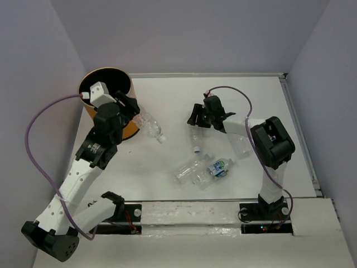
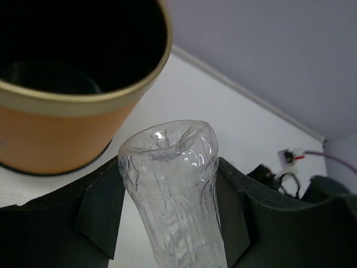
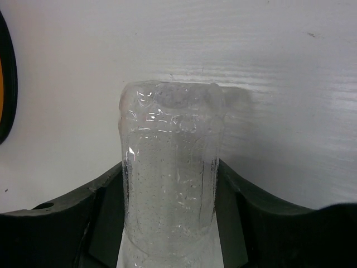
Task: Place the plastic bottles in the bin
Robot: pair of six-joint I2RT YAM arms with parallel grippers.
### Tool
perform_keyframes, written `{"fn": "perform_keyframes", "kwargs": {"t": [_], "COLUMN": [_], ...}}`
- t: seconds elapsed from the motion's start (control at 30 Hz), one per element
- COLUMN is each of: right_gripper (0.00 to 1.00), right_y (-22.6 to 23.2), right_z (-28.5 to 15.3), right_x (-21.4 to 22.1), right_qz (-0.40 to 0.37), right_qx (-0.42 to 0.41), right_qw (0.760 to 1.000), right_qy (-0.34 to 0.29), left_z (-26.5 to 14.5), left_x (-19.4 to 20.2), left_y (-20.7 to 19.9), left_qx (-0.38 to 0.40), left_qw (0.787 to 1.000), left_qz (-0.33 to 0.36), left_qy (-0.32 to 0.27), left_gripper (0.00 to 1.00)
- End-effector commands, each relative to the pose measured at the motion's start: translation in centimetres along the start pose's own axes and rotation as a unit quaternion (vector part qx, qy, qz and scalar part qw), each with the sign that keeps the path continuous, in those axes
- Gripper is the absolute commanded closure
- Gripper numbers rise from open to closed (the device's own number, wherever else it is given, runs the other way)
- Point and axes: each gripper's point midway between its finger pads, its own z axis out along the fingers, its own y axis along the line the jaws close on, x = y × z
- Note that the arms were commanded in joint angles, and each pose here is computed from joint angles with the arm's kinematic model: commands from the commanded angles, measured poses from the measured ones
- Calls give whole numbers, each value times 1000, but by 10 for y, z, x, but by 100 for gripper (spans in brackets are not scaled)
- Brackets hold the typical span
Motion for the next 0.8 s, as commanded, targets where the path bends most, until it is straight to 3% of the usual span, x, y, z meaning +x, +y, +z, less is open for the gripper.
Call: {"fn": "perform_keyframes", "kwargs": {"t": [0.0, 0.07, 0.13, 0.2, 0.5, 0.67, 0.77], "right_gripper": [58, 61, 62, 62, 67, 68, 68], "right_y": [37, 49, 67, 83, 116, 143, 169], "right_z": [-29, -43, -67, -91, -147, -174, -184], "right_x": [-57, -70, -87, -100, -121, -135, -136], "right_qz": [3, -1, -9, -15, -30, -42, -56], "right_qx": [-46, -63, -91, -120, -182, -213, -238], "right_qw": [995, 992, 987, 981, 964, 953, 945], "right_qy": [-88, -105, -131, -151, -190, -212, -217], "left_z": [-31, -33, -30, -12, 54, 82, 82], "left_x": [-123, -163, -197, -201, -248, -244, -236], "left_y": [-37, -53, -43, -36, 32, 75, 81], "left_qx": [-2, -6, -66, -117, -250, -333, -331], "left_qw": [990, 982, 965, 955, 921, 896, 898], "left_qz": [15, 12, 22, 54, 56, 85, 81], "left_qy": [-139, -189, -254, -267, -293, -283, -279], "left_gripper": [63, 63, 63, 63, 63, 62, 58]}}
